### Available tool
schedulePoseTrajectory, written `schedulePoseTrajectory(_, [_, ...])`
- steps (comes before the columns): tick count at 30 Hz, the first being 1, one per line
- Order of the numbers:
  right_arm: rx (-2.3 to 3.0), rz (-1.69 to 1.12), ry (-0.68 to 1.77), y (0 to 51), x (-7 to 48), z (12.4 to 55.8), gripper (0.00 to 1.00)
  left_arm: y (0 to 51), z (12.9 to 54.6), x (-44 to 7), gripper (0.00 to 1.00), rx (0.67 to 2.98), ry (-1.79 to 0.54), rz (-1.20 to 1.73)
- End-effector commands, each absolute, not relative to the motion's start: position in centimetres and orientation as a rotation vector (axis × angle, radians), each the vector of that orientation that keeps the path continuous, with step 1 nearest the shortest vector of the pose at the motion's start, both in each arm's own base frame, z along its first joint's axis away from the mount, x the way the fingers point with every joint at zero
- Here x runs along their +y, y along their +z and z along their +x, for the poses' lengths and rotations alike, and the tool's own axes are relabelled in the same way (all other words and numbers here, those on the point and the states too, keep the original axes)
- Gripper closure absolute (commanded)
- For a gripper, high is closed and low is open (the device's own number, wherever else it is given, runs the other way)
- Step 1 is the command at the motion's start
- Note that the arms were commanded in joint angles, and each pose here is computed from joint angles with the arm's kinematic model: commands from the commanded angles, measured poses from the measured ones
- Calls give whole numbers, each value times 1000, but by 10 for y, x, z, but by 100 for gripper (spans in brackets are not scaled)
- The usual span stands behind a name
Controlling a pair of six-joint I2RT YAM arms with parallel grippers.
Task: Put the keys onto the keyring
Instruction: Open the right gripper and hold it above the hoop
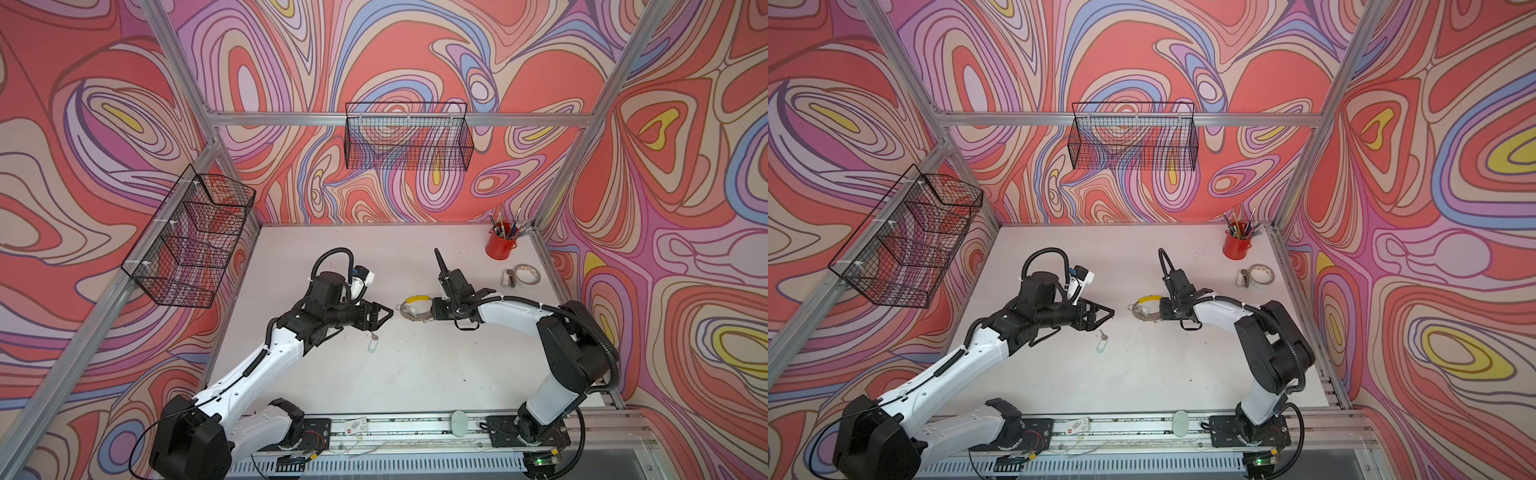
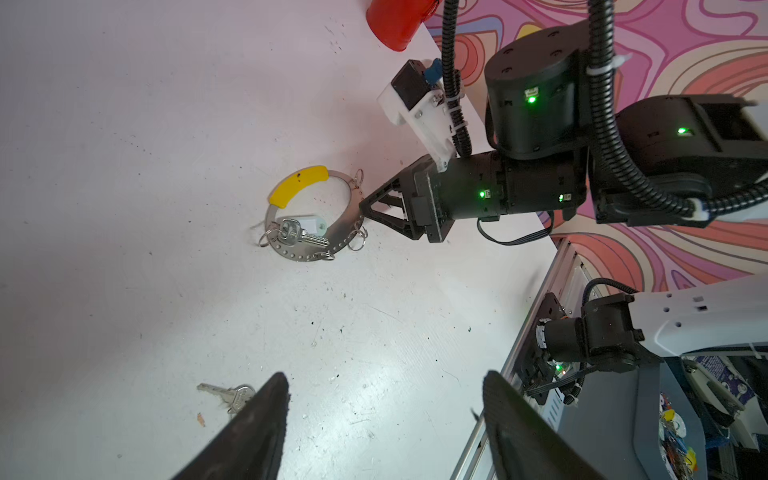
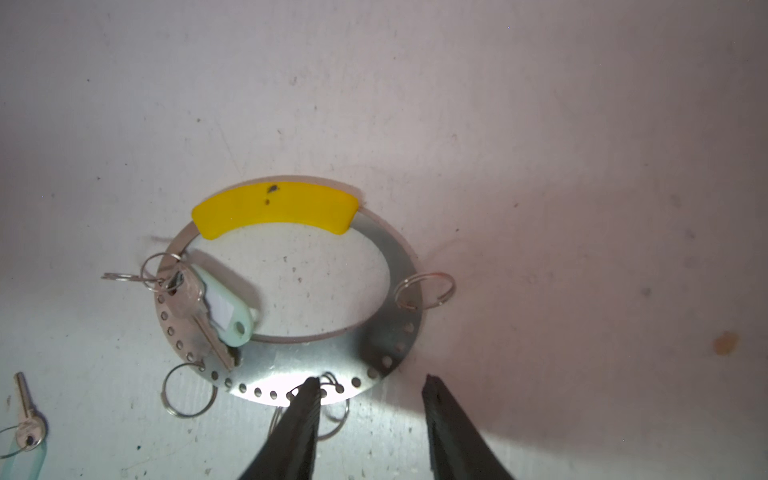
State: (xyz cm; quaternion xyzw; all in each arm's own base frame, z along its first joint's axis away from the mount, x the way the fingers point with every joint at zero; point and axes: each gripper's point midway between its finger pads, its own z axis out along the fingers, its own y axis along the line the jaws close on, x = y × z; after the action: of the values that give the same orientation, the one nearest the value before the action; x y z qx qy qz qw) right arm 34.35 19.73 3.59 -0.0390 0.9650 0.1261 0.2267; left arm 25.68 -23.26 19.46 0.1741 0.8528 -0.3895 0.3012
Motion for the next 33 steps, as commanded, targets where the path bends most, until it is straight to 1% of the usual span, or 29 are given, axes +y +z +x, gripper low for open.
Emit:
schedulePoseTrajectory(1, [2673, -131, 363, 29, 206, 341, 59, 206, 255, -234, 24, 2234, -1051, 490])
schedulePoseTrajectory(9, [2685, -172, 358, 26, 213, 335, 62, 203, 256, -236, 25, 2242, -1062, 490])
schedulePoseTrajectory(15, [2688, -192, 362, 25, 218, 333, 67, 203, 257, -236, 25, 2239, -1064, 491])
schedulePoseTrajectory(26, [2675, -221, 290, 30, 218, 330, 67, 203, 256, -237, 25, 2238, -1073, 494])
schedulePoseTrajectory(30, [2678, -238, 281, 28, 222, 328, 65, 203, 255, -237, 25, 2238, -1074, 494])
schedulePoseTrajectory(33, [2682, -248, 234, 24, 220, 328, 64, 203, 255, -237, 25, 2237, -1074, 496])
